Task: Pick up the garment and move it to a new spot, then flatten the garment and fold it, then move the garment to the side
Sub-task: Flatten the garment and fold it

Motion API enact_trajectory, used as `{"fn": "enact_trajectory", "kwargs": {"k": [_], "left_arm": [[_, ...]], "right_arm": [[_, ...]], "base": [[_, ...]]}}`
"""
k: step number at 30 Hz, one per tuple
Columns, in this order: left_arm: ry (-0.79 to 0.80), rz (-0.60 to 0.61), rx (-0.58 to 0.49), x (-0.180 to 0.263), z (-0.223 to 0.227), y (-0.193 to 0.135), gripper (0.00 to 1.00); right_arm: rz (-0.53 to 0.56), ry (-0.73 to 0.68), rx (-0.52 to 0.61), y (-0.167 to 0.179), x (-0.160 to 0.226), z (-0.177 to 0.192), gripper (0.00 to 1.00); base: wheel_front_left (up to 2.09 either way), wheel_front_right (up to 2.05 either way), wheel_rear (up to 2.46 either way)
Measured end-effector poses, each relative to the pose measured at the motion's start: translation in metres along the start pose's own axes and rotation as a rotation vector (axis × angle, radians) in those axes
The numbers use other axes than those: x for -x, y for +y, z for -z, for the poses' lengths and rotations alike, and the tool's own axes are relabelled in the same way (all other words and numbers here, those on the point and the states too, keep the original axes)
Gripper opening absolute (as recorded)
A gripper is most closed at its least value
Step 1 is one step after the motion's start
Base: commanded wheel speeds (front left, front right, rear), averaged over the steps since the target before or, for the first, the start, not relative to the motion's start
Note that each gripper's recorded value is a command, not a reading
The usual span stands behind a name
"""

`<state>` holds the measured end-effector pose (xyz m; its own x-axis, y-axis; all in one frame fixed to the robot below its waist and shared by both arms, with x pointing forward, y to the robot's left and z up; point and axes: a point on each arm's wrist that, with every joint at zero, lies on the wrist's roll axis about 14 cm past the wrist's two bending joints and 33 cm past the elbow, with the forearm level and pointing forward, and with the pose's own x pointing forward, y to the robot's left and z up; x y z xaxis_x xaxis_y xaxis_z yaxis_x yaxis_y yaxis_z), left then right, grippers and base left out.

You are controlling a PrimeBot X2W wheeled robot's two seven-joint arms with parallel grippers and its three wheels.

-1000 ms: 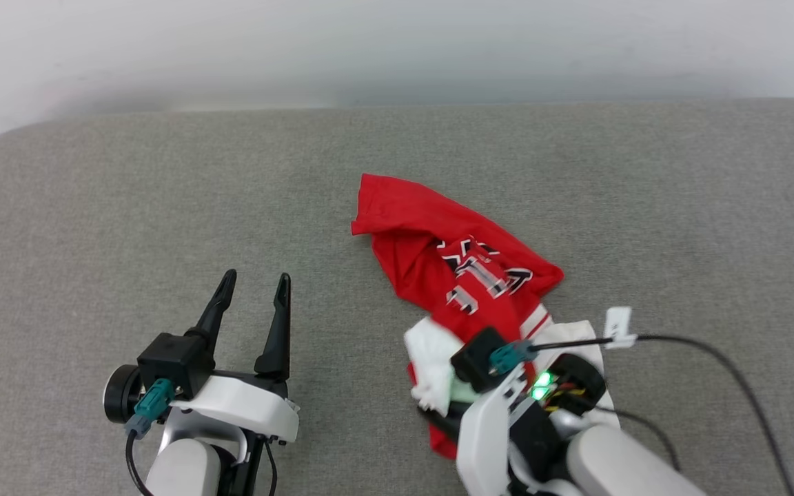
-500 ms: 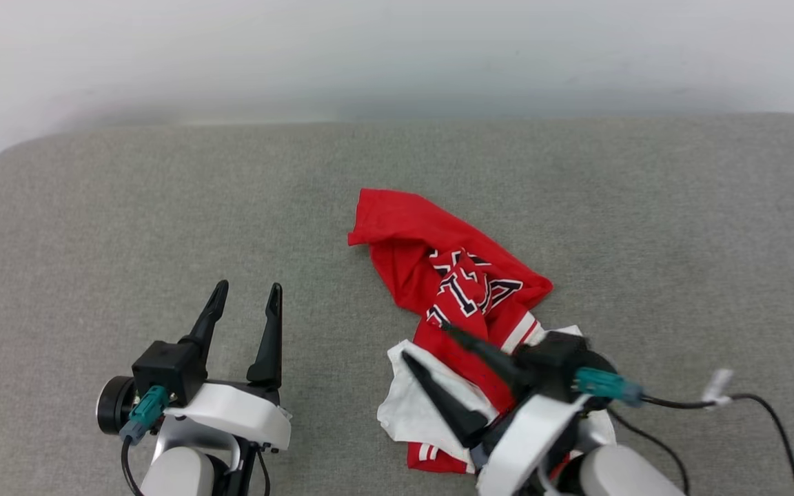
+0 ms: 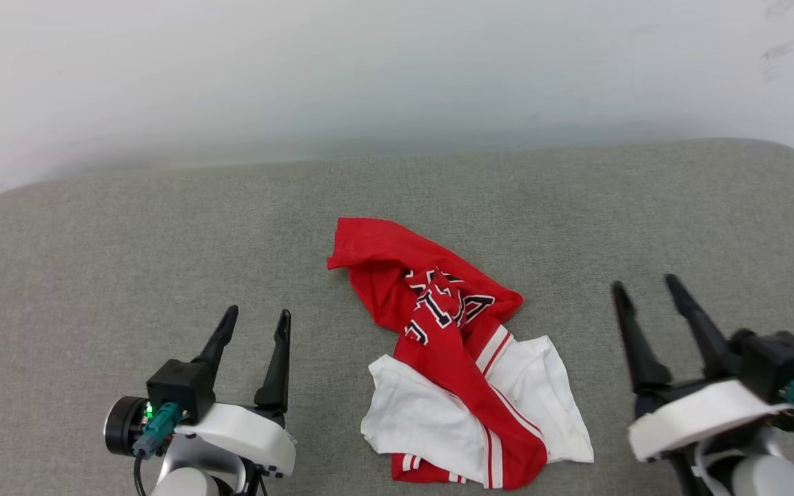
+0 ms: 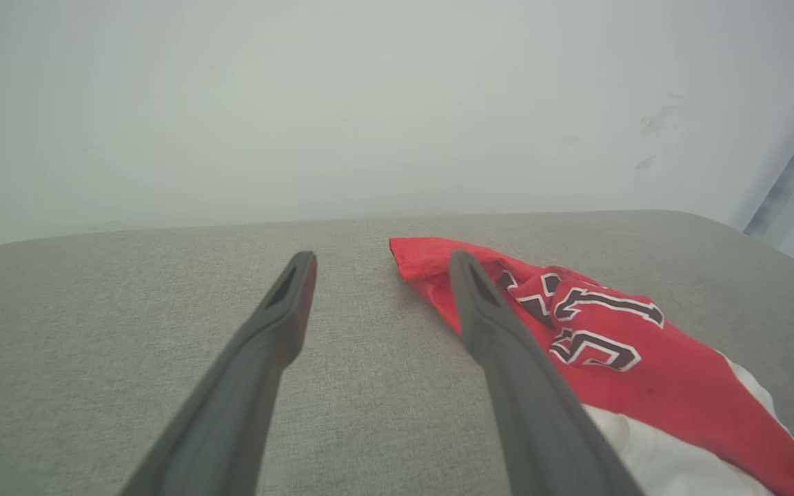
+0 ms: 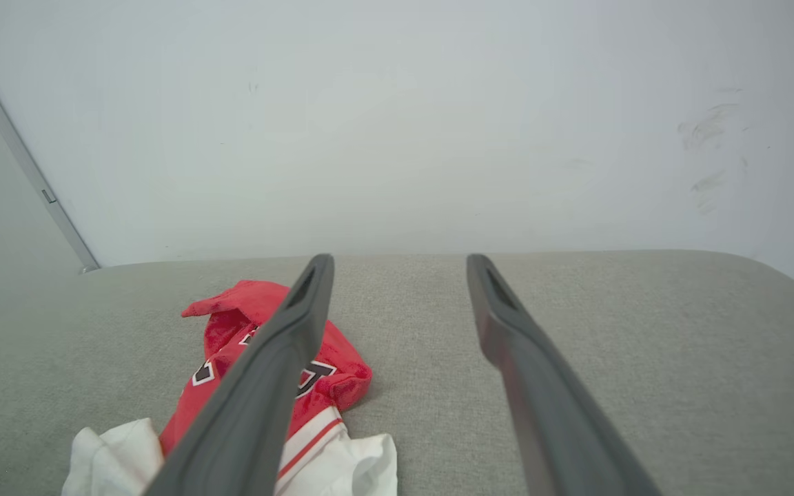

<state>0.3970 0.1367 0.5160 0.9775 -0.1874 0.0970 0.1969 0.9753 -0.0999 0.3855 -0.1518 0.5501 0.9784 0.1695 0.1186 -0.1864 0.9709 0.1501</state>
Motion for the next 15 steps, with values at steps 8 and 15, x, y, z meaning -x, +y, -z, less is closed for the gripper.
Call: {"fn": "enact_trajectory", "kwargs": {"k": [8,15], "left_arm": [[0.198,0.14,-0.022,0.005,0.027,-0.034,1.0],[0.583,0.304,-0.048,0.034,0.078,-0.065,1.0]], "right_arm": [[0.119,0.039,0.052,-0.033,0.03,-0.004,1.0],[0.15,0.073,0.067,-0.04,0.041,-0.003,1.0]], "base": [[0.0,0.0,0.0],[0.0,0.0,0.0]]}}
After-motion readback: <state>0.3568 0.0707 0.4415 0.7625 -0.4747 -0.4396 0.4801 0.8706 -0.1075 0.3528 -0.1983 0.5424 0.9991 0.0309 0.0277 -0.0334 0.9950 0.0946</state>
